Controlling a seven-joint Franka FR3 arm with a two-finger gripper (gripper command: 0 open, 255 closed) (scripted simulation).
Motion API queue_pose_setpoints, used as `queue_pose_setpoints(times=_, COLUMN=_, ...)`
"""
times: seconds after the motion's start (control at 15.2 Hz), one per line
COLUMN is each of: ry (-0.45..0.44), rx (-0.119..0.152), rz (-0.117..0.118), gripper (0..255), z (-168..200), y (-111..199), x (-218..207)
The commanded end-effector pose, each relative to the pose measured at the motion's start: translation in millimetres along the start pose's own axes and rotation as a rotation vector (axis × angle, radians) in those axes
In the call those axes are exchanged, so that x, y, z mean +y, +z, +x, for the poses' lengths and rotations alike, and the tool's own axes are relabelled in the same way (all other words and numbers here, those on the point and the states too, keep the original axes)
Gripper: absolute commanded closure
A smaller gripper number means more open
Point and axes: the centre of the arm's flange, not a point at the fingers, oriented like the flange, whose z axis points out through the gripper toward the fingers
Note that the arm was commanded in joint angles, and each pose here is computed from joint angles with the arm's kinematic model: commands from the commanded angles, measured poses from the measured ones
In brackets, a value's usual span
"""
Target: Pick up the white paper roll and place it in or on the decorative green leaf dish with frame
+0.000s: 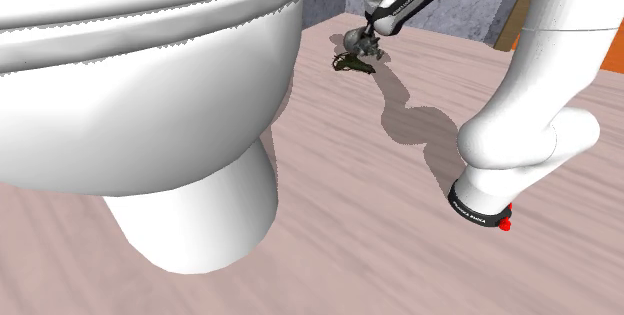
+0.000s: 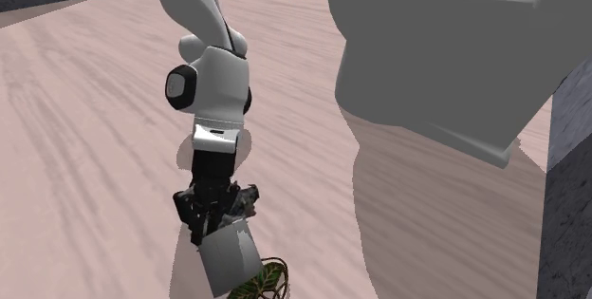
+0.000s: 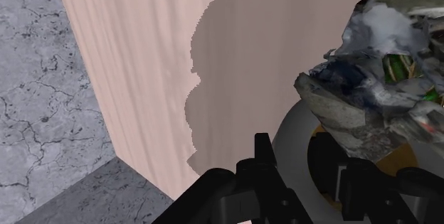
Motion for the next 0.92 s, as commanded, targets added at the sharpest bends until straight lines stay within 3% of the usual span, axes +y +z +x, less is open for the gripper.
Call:
queue_pose_setpoints(times=0.0, ry=0.001, rx=0.002, rz=-0.001, gripper=255, z=-2, y=8, x=-6)
queue_pose_setpoints(times=0.66, ry=0.001, rx=0.002, rz=-0.001, gripper=255, z=-5, y=18, x=-15)
queue_pose_setpoints(times=0.73, ry=0.001, rx=0.002, rz=-0.001, gripper=0, z=-5, y=18, x=-15)
queue_pose_setpoints(times=0.86, ry=0.001, rx=0.002, rz=-0.001, gripper=0, z=-5, y=18, x=-15)
